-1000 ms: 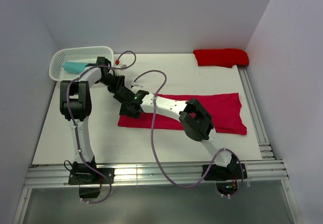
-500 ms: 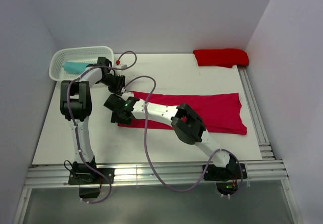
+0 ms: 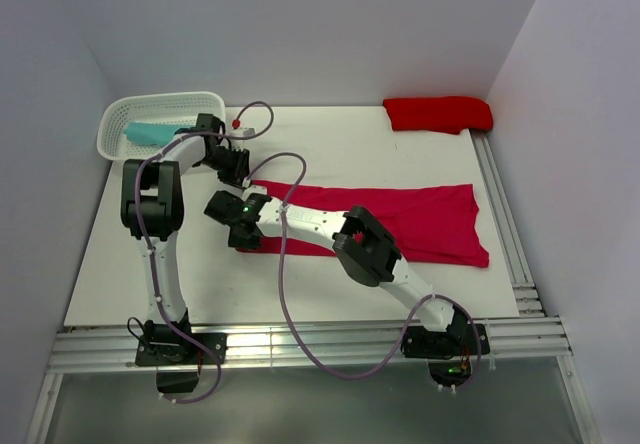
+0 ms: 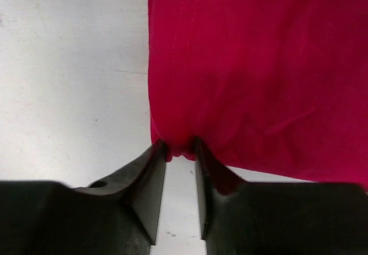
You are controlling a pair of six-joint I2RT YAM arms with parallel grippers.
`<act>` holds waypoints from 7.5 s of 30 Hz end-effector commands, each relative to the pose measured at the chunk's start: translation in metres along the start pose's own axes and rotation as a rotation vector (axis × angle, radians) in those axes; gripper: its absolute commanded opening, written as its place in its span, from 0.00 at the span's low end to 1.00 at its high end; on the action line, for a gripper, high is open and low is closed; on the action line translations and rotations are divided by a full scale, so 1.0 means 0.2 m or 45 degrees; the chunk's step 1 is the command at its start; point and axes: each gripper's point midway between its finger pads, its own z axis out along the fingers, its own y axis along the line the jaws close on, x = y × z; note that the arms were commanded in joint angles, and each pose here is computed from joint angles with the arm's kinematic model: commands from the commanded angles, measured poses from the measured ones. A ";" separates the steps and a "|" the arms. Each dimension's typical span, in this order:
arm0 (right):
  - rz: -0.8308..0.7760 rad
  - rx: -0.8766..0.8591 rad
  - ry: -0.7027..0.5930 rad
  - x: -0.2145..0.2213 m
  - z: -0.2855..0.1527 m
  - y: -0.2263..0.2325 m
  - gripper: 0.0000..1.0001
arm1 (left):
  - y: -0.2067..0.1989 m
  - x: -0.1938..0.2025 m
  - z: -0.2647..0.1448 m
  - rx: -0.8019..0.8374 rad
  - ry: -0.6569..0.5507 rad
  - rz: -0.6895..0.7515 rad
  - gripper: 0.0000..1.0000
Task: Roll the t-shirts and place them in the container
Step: Roll the tshirt
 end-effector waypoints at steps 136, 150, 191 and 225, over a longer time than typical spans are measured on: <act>0.836 -0.589 -0.124 -0.18 -0.24 -0.52 0.00 | -0.76 -0.46 -0.29 -0.296 -0.181 0.509 0.68; 0.922 -0.639 -0.135 -0.23 -0.28 -0.57 0.00 | -0.49 -0.12 -0.26 -0.169 -0.022 0.416 0.67; 0.421 -0.130 -0.351 -0.44 -0.37 -0.58 0.47 | -0.37 -0.19 0.15 -0.210 0.036 0.426 0.63; 0.343 0.001 -0.159 -0.09 -0.18 -0.61 0.11 | -0.44 -0.33 0.03 -0.307 -0.082 0.441 0.70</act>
